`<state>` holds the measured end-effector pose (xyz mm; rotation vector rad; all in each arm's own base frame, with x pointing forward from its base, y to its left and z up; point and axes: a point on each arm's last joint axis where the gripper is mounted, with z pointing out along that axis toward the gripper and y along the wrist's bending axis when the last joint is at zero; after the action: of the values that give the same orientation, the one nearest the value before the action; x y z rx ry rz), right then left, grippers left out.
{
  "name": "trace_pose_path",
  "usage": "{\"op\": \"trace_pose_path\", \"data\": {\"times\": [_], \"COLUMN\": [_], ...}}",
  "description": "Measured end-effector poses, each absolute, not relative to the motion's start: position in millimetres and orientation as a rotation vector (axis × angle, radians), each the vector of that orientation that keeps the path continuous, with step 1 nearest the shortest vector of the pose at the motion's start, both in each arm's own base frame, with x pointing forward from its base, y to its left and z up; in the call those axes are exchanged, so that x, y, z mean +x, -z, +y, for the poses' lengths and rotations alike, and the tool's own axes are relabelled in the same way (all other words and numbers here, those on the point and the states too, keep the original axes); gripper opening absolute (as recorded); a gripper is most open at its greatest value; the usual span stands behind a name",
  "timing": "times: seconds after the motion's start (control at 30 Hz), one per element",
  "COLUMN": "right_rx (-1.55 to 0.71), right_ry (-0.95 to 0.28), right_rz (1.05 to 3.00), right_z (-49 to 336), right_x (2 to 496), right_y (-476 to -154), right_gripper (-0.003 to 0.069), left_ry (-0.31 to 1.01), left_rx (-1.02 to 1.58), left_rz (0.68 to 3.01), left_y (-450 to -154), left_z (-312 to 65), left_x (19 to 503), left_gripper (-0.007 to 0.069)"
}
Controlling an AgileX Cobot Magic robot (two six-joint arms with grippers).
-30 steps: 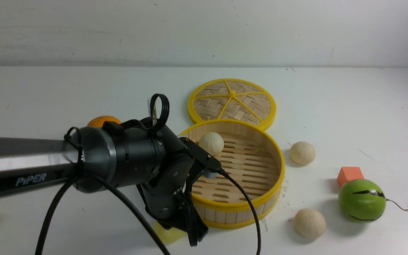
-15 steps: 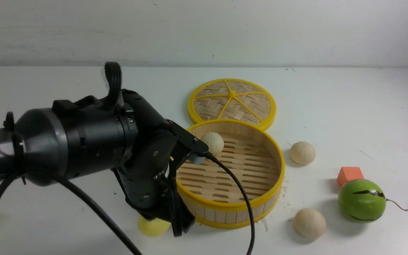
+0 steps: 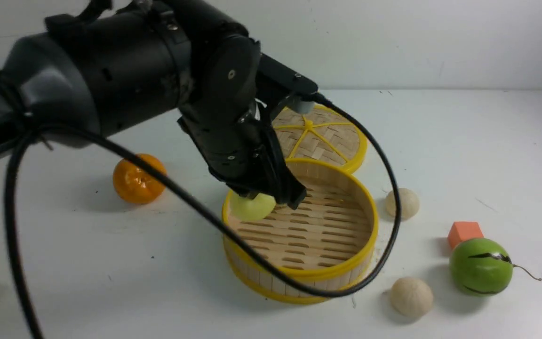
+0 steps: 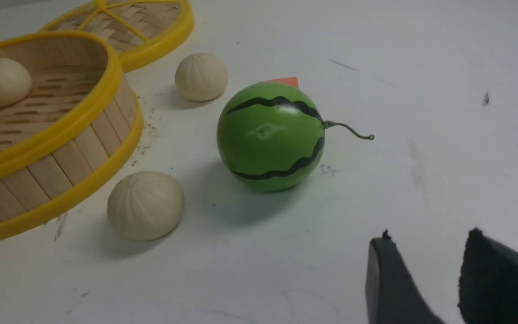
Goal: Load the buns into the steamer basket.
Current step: Use the left arm to put the steamed stuffed bun into the steamer
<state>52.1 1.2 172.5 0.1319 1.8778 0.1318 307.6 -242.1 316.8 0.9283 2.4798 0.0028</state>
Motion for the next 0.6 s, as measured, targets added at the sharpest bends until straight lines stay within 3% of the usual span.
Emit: {"op": "trace_pose_path", "data": {"times": [0.27, 0.6], "right_rx": [0.132, 0.132], "right_ry": [-0.132, -0.132], "right_rz": [1.878, 1.878], "right_z": [1.2, 1.2], "right_x": [52.1, 52.1], "right_y": [-172.5, -172.5], "right_gripper": [0.024, 0.024], "left_ry": [-0.1, -0.119], "left_rx": [1.05, 1.062], "left_rz": [2.607, 2.57], "left_y": [-245.2, -231.4], "left_z": [-275.3, -280.4], "left_x": [347.3, 355.9], "left_gripper": [-0.0013, -0.0013]}}
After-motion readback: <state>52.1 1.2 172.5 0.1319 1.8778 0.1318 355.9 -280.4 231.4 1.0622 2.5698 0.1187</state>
